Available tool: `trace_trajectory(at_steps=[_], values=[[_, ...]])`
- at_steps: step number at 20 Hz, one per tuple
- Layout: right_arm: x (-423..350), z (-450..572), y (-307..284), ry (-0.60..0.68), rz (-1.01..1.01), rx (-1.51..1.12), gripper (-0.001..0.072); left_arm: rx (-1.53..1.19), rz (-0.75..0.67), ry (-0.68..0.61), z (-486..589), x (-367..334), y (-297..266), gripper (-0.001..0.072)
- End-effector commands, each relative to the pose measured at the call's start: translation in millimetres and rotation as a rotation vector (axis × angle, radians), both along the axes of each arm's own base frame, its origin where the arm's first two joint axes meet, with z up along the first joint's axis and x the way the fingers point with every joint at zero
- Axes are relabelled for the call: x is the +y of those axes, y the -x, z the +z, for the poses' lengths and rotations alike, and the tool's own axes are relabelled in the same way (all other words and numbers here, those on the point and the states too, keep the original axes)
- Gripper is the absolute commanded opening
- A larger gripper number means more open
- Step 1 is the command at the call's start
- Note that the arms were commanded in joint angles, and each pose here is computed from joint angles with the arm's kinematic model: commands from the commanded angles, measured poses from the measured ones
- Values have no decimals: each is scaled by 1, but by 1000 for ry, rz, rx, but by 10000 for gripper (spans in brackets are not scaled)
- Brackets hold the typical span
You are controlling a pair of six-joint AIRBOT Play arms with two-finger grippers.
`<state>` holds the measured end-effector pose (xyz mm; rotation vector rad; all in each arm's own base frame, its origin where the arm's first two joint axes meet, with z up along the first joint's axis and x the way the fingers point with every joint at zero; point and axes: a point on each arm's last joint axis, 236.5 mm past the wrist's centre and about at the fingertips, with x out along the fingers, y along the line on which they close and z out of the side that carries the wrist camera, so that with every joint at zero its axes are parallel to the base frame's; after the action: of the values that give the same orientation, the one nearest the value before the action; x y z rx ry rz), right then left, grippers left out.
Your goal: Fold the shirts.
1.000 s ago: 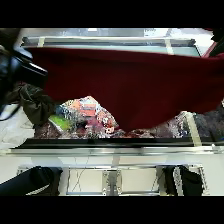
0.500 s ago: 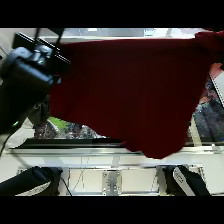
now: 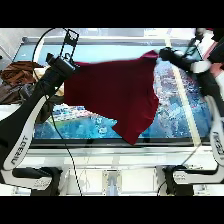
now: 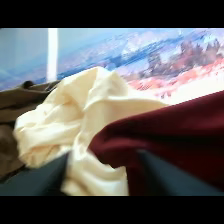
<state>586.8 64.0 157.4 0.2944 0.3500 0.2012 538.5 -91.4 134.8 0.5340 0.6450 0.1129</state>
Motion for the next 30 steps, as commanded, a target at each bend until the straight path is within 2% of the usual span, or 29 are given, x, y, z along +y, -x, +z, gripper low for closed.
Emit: trace_trajectory(at_steps=[1, 4, 7, 11, 15, 18, 20, 24, 26, 30], values=[[21, -30, -30, 55, -82, -79, 378, -93, -62, 58, 0, -17, -29, 691], [-2, -13, -20, 111, -60, -72, 376, -177, -23, -102, 51, 12, -31, 691], [-58, 5, 16, 58, -53, 52, 374, -214, -10, -165, 95, 40, -17, 691], [-136, -21, 101, 84, -59, 353, 373, -165, 128, -22, 100, 87, 13, 691], [-164, -83, 177, 47, -78, 577, 374, 105, 299, 121, 9, 138, 76, 690], [-133, -138, 217, -133, -58, 689, 374, 259, 322, 132, -58, 146, 138, 690], [-101, -170, 236, -285, -36, 752, 374, 324, 315, 205, -86, 133, 167, 690], [-64, -204, 246, -508, -54, 742, 374, 327, 278, 374, -94, 100, 175, 690], [-46, -217, 252, -526, -40, 761, 373, 310, 265, 396, -92, 96, 171, 690], [-10, -244, 264, -454, -2, 817, 373, 304, 262, 398, -91, 95, 170, 691]])
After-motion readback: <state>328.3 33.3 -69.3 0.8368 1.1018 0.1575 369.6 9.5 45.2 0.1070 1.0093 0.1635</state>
